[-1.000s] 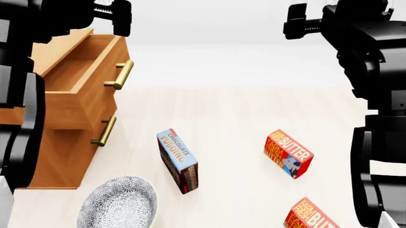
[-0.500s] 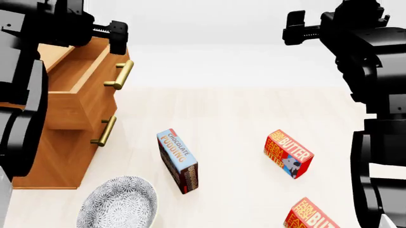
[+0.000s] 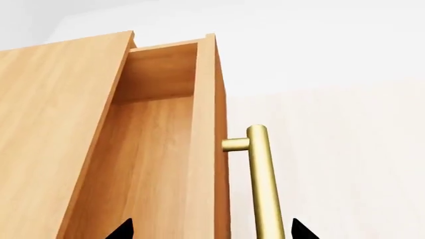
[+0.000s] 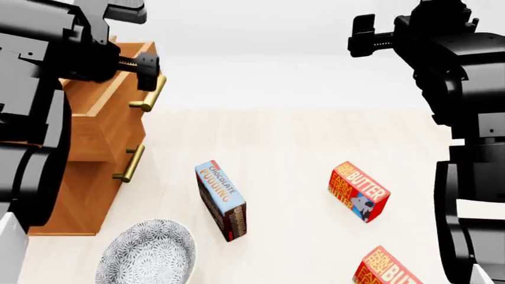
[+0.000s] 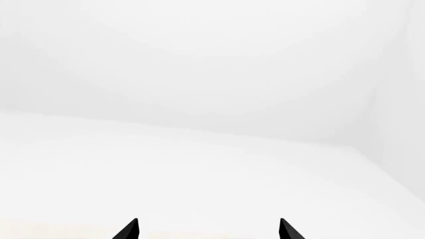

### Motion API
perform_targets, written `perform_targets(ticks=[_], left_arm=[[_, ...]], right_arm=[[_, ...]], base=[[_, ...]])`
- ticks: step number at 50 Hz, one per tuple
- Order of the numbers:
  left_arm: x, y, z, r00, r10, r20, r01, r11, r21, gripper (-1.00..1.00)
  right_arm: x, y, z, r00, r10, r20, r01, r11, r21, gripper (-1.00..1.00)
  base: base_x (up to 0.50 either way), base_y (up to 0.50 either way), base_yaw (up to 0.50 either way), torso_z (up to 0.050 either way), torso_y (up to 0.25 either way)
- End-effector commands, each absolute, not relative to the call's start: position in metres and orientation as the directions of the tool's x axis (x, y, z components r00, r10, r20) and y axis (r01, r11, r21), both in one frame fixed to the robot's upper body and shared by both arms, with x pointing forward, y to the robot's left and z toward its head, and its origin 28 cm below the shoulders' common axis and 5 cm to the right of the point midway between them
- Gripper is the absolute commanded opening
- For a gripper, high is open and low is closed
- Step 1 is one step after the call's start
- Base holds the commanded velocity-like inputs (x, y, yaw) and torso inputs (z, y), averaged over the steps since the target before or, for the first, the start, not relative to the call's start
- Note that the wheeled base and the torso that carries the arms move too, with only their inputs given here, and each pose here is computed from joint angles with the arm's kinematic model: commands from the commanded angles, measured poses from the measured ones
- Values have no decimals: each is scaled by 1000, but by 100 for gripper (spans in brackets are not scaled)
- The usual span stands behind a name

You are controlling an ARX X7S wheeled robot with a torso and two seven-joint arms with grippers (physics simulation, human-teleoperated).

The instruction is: Put the butter at the front in the top drawer of the cabinet and close it.

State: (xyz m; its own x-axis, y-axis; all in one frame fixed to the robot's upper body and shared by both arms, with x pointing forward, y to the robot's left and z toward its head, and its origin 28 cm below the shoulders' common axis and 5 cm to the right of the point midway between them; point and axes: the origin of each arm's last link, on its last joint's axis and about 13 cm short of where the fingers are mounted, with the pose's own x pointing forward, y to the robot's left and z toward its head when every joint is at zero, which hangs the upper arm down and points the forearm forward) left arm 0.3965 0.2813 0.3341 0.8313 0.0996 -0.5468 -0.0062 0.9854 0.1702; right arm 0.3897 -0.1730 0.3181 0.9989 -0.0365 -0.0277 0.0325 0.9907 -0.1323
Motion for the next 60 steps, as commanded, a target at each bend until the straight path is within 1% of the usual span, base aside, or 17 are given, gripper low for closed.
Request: perform_targets(ticks=[1,43,49,60], left_arm=[[397,284,326,817,110,-566,-15,985,170,100],[397,285,301,764,100,-637,-4,989,151,100],[397,283,299,757,77,-648,14,991,134,100],[399,269,298,755,-13,-656,84,993,77,100]], right_arm=[[390,-173,319,999,-34,-30,30,990,-135,100],[388,-173,317,999,-32,-34,27,990,-135,100],[388,-173,316,999,-32,-35,27,990,-135,100],[387,-173,316,999,-32,-36,27,991,-135,100]], base=[[0,0,0,0,0],[0,0,0,0,0],[0,0,0,0,0],[0,0,0,0,0]])
